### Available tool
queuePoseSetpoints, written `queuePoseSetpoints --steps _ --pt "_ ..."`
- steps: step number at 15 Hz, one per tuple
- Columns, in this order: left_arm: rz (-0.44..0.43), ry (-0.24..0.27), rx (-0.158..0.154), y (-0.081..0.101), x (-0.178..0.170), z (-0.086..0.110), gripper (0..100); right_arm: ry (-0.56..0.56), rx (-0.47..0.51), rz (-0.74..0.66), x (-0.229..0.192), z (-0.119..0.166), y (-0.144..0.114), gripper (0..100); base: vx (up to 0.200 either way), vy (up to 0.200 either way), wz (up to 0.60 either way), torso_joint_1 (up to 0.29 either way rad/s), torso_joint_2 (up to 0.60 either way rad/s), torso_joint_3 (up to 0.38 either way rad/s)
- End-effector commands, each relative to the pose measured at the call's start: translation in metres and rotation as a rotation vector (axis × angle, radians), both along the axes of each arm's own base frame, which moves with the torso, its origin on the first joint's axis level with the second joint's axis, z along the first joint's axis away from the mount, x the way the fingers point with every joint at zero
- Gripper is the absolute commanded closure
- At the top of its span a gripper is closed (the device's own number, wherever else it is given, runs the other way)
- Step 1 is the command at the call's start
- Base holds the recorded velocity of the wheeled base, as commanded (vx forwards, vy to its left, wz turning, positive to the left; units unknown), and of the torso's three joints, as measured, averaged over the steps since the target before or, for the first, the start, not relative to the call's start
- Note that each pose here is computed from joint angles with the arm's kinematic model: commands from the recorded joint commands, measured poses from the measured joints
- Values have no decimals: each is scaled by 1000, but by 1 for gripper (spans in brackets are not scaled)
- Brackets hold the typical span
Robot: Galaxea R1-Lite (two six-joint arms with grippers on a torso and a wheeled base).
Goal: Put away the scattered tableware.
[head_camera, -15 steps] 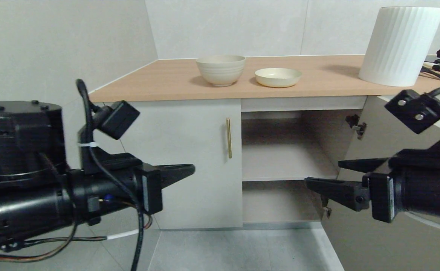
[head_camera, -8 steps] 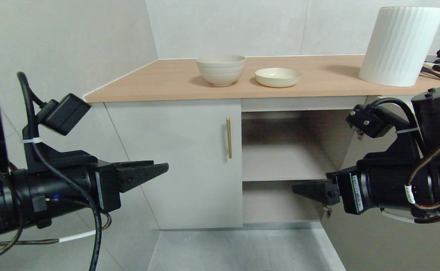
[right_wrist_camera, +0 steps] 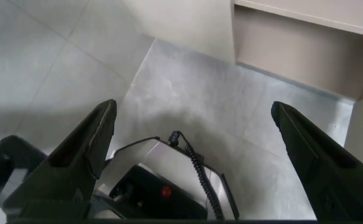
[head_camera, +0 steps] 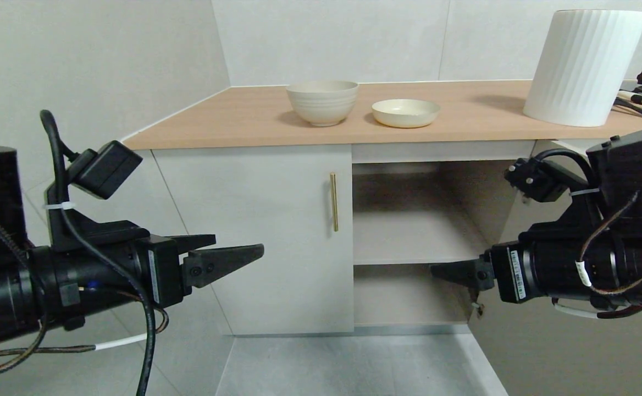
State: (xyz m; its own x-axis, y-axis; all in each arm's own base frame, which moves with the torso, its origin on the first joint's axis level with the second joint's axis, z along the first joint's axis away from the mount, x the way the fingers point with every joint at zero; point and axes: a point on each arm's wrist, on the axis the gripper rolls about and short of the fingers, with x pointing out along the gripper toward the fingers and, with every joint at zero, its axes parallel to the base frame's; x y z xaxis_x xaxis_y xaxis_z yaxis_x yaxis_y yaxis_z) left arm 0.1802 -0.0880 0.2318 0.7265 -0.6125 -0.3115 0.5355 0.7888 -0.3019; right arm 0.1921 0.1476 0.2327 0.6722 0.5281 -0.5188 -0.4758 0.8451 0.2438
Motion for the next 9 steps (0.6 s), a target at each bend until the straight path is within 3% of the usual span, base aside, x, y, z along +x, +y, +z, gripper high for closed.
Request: queuePoseSetpoints --steps 1,5,9 --pt "4 7 3 -1 2 -1 0 -3 3 -7 2 -1 0 0 0 0 0 0 0 0" --pt "13 8 5 1 4 -1 0 -17 15 -9 0 1 -2 0 0 0 0 0 0 0" --pt "14 12 7 1 4 -2 0 -19 15 -6 -1 1 -3 0 200 0 0 2 1 5"
